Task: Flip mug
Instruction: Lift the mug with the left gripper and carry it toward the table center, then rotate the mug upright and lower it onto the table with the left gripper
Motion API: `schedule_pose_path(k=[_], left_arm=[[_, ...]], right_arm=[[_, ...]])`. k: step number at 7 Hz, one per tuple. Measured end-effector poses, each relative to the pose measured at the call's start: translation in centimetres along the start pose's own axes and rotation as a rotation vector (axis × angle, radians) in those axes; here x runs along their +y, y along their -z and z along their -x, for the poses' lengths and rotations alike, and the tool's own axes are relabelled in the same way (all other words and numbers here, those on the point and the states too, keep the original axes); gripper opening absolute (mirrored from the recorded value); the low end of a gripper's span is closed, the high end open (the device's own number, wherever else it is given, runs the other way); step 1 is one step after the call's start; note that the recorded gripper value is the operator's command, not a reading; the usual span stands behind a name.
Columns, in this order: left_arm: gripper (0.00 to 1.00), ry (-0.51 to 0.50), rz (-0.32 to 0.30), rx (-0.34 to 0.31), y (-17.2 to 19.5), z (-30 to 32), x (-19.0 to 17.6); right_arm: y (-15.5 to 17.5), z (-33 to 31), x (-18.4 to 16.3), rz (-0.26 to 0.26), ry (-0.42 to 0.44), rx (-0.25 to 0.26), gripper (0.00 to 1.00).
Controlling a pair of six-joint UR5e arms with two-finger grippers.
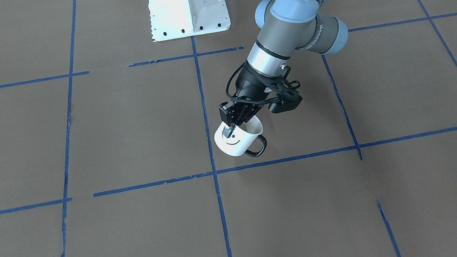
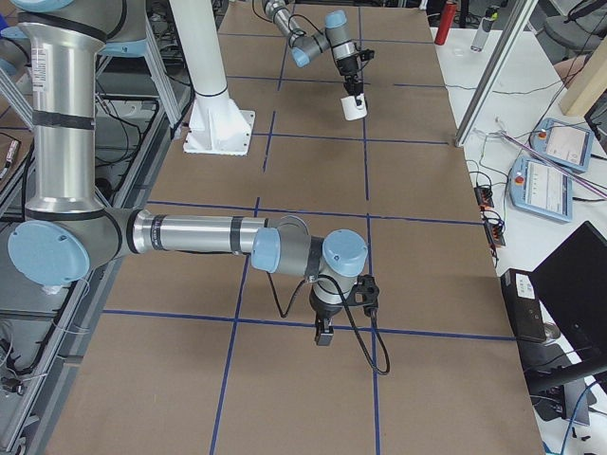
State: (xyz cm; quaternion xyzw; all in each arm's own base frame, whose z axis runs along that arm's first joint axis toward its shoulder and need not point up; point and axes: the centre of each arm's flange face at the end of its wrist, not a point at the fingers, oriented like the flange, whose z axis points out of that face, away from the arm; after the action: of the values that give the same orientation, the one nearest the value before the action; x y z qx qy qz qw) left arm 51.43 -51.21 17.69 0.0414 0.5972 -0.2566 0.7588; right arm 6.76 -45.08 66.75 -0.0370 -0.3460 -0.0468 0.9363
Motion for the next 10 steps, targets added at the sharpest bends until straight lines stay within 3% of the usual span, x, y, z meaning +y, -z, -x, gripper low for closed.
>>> schedule_pose_path(k=[2, 5, 7, 10], left_arm=[[0.00, -0.026, -0.008, -0.236, -3.0, -6.2, 3.1], [0.00, -0.032, -0.011, -0.470, -6.5, -8.8, 5.4], [0.00, -0.070, 0.021, -0.532, -7.3, -8.5, 6.7], [0.00, -0.076, 0.084, -0.513, -8.2, -7.7, 7.9]], right_arm=[[0.0, 0.0, 0.0, 0.000, 0.000, 0.000, 1.00], [0.0, 0.0, 0.0, 0.000, 0.000, 0.000, 1.00], [0.0, 0.0, 0.0, 0.000, 0.000, 0.000, 1.00], [0.0, 0.0, 0.0, 0.000, 0.000, 0.000, 1.00]])
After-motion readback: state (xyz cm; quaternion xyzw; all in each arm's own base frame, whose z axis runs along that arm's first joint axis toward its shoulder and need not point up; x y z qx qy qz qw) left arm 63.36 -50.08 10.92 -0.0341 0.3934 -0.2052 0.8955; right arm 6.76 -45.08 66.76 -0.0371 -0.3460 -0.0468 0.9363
